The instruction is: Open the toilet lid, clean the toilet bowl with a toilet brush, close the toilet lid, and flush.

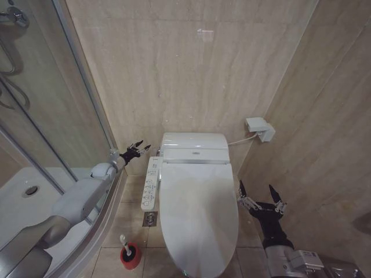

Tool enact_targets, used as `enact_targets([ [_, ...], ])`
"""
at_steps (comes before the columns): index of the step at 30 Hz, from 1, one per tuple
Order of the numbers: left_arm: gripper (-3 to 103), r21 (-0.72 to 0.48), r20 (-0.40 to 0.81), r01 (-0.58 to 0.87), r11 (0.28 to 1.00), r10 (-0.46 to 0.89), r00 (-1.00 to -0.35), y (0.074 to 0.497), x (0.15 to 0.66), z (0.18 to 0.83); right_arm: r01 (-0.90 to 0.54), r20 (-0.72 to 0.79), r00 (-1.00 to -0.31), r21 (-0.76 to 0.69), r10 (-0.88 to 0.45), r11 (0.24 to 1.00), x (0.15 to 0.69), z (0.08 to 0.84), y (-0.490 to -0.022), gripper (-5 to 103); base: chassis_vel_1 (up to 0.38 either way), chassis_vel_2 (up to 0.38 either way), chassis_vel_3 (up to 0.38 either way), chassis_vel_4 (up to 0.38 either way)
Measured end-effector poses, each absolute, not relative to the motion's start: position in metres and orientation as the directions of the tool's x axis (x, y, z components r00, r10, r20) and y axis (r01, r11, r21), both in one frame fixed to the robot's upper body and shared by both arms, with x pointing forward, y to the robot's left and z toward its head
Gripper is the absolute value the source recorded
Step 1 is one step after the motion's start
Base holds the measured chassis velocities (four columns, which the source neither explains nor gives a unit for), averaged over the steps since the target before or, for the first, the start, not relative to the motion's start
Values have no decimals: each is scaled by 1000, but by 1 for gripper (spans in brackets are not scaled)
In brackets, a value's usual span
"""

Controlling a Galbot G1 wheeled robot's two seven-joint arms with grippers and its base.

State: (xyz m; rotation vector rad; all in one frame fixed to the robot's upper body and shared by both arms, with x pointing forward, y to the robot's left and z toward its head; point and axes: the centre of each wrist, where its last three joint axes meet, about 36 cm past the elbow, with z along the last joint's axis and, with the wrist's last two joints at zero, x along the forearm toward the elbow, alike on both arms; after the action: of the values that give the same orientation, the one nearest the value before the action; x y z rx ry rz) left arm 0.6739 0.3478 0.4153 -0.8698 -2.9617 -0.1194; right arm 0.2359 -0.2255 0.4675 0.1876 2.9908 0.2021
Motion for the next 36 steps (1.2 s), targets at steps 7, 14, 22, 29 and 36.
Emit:
enact_targets([
  [7,61,59,72,548,835,544,-836,348,673,415,114,-129,-983,142,133,983,236,468,-226,100,0,0,0,0],
  [14,61,61,69,551,832,548,-834,348,673,415,114,-129,-983,142,133,983,236,468,-226,100,0,0,0,0],
  [22,61,61,69,556,829,553,-831,350,673,414,115,-129,-983,142,133,983,236,468,-226,100,-14,18,21,-15],
  [29,61,64,82,614,787,609,-789,354,674,415,115,-129,-983,142,133,983,236,468,-226,100,0,0,0,0],
  [36,58,93,83,647,757,641,-763,358,680,415,114,-129,-983,142,133,983,236,468,-226,100,0,0,0,0],
])
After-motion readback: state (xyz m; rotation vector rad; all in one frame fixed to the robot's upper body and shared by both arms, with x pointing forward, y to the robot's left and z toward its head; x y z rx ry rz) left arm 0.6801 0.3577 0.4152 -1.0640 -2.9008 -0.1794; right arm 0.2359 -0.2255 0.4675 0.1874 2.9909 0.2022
